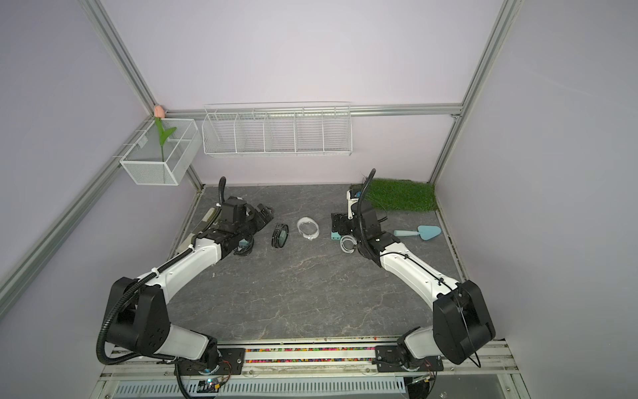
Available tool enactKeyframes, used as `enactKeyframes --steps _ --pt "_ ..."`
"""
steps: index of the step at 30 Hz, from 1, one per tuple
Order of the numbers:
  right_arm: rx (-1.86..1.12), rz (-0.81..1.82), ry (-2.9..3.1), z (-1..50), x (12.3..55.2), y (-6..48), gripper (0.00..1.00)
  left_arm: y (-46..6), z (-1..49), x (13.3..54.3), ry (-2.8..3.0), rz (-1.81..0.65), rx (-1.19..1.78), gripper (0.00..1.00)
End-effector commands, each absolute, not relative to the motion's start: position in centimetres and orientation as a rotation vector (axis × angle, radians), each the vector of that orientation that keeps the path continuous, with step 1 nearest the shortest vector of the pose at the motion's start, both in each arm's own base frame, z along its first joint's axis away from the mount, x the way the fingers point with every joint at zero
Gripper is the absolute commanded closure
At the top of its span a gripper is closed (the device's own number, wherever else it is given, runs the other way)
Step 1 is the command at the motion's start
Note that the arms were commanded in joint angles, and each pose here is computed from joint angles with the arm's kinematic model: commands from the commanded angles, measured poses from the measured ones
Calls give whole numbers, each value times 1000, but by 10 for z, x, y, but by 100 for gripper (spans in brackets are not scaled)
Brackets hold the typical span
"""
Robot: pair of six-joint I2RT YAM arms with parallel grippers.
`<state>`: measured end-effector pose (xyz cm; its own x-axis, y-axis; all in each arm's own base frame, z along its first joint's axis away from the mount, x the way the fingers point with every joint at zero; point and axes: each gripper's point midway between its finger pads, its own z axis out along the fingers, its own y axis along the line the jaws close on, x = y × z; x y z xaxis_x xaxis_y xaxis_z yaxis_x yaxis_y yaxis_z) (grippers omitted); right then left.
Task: Pack away charging kits
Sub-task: Move the storage bag to the center of the board.
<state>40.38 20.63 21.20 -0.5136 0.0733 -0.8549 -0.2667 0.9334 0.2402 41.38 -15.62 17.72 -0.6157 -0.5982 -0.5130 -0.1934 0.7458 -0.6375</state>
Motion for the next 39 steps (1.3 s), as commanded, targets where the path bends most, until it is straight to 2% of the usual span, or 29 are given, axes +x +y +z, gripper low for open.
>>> enactKeyframes --steps 1,3,7,10,12,16,20,22,27,32,39 --pt "-108 525 2035 220 420 225 8 -151 179 408 2226 -625 -540 6" --pt "-98 550 2061 206 427 233 6 -172 197 407 2215 -705 -427 9" --pt "-68 566 2085 185 434 237 4 -226 204 400 2304 -672 -131 15" --pt "-53 536 2103 174 436 233 2 -267 185 395 2349 -834 -9 28" --pt "-35 504 2109 169 436 227 2 -276 163 398 2396 -867 -12 31" --pt "-16 492 2114 163 433 219 3 -280 121 406 2487 -824 -24 31" --pt "-22 496 2127 159 431 220 3 -248 93 414 2558 -549 -94 34" --pt "-19 498 2126 158 431 220 3 -227 90 418 2561 -445 -148 34" --pt "-15 499 2137 151 434 222 3 -205 102 428 2527 -439 -198 32" --pt "-10 464 2152 144 438 219 3 -225 122 441 2497 -541 -142 28" --pt "13 405 2156 141 440 206 3 -271 128 457 2508 -556 -52 24"
